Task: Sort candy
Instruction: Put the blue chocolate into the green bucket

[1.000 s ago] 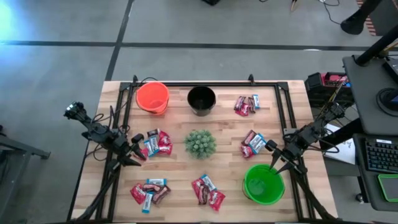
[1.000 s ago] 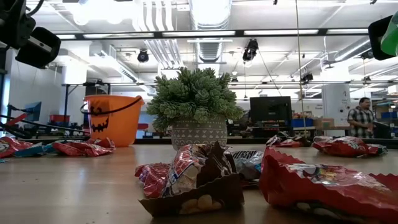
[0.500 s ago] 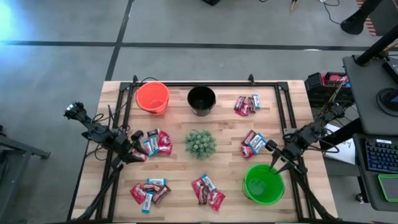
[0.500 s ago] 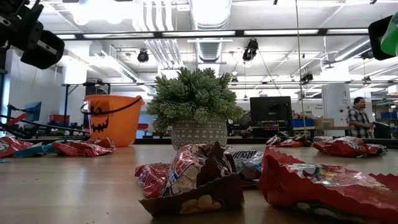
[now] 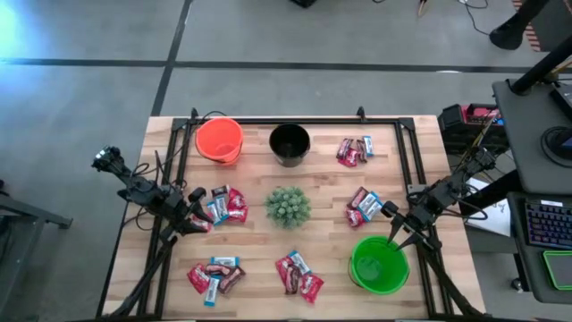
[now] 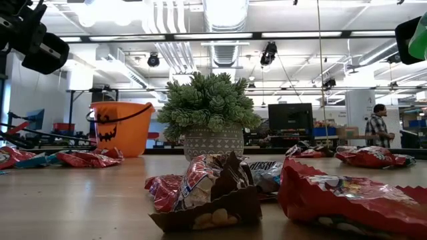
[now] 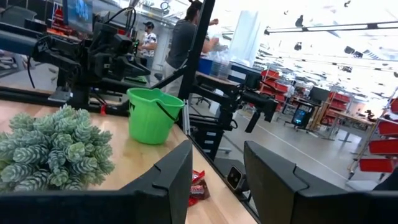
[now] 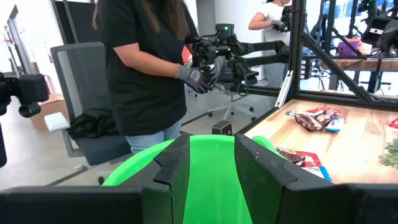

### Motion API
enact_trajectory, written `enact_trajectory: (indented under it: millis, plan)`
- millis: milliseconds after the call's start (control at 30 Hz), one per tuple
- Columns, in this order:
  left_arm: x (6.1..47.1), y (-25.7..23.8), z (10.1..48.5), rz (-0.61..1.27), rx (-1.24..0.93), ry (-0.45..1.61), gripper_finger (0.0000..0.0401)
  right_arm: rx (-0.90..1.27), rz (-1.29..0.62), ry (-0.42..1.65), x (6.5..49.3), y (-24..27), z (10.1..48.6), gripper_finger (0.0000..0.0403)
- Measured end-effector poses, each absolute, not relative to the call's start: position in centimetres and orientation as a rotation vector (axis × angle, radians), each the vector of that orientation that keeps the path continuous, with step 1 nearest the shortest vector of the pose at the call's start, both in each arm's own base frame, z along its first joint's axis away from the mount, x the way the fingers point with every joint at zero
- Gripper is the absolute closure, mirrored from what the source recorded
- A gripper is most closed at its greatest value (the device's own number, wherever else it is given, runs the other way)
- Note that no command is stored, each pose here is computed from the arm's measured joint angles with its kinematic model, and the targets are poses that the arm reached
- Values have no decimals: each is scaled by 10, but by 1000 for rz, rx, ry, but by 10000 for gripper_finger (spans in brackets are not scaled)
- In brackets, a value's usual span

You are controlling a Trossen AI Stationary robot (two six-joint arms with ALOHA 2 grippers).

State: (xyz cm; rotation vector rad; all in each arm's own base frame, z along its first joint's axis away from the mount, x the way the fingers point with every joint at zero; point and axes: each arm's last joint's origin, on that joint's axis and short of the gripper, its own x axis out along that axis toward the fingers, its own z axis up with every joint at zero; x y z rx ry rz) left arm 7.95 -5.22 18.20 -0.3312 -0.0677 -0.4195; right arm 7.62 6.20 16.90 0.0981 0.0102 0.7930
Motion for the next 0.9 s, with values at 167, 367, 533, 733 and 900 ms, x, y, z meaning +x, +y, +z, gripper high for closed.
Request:
enact_trajectory:
  millis: [167,367,533,733,900]
  plan:
    - [80,-52,182,-405,-328,-74,274,98,793,10,76,62,169,287]
    - [80,-52,182,-405,-330,-74,274,98,793,10,76,62,169,287]
    - [80,-52,182,-410,-331,-74,274,97,793,10,76,62,169,287]
    - [79,-52,183,-412,-345,-77,274,97,793,10,76,62,169,287]
    - [79,-52,184,-416,-374,-86,274,97,793,10,76,62,169,287]
